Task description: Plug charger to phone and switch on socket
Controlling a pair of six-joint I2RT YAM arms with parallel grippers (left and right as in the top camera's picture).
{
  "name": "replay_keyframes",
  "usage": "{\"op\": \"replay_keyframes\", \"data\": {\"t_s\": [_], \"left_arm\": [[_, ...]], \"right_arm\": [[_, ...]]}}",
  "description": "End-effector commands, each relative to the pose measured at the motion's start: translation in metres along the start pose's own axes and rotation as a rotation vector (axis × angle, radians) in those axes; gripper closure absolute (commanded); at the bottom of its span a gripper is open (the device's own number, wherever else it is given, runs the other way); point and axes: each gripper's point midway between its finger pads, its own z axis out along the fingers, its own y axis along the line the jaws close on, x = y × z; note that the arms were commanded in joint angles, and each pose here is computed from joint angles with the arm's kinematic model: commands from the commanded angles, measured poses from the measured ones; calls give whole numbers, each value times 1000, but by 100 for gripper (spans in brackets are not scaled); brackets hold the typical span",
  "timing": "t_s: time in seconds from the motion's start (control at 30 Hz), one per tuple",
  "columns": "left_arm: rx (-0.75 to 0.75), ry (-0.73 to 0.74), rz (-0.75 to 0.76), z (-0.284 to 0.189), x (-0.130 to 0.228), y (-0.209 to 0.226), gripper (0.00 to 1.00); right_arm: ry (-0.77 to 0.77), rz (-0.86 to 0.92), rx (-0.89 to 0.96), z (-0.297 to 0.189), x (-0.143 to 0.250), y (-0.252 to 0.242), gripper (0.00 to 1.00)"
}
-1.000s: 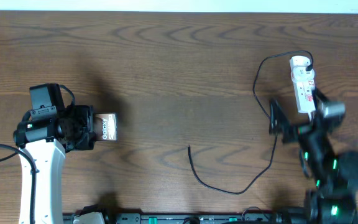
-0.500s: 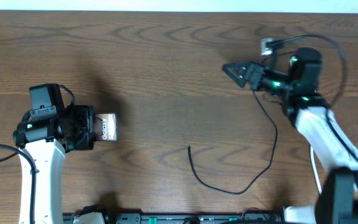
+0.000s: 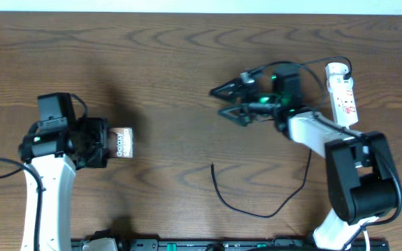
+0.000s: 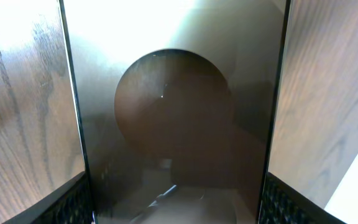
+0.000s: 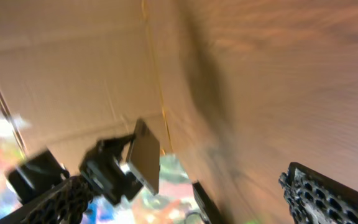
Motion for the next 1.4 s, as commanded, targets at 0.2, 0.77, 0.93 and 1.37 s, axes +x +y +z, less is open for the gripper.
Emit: {"op": "replay_keyframes", "data": {"t_s": [0.2,0.77,0.93,1.37], "left_arm": [[-71,15,55,18,26,-2,93],[-54,45,48,28,39,-11,93],[-15,56,44,29,51,-22,93],[28,96,-44,32,90,-33,93]], "right_arm": [[126,-287,-14,43,45,14,1],[247,-533,-81,56,80,19,1],[262,-526,-81,60,86,20,1],[280,-542,-86,67,95,22,1]]}}
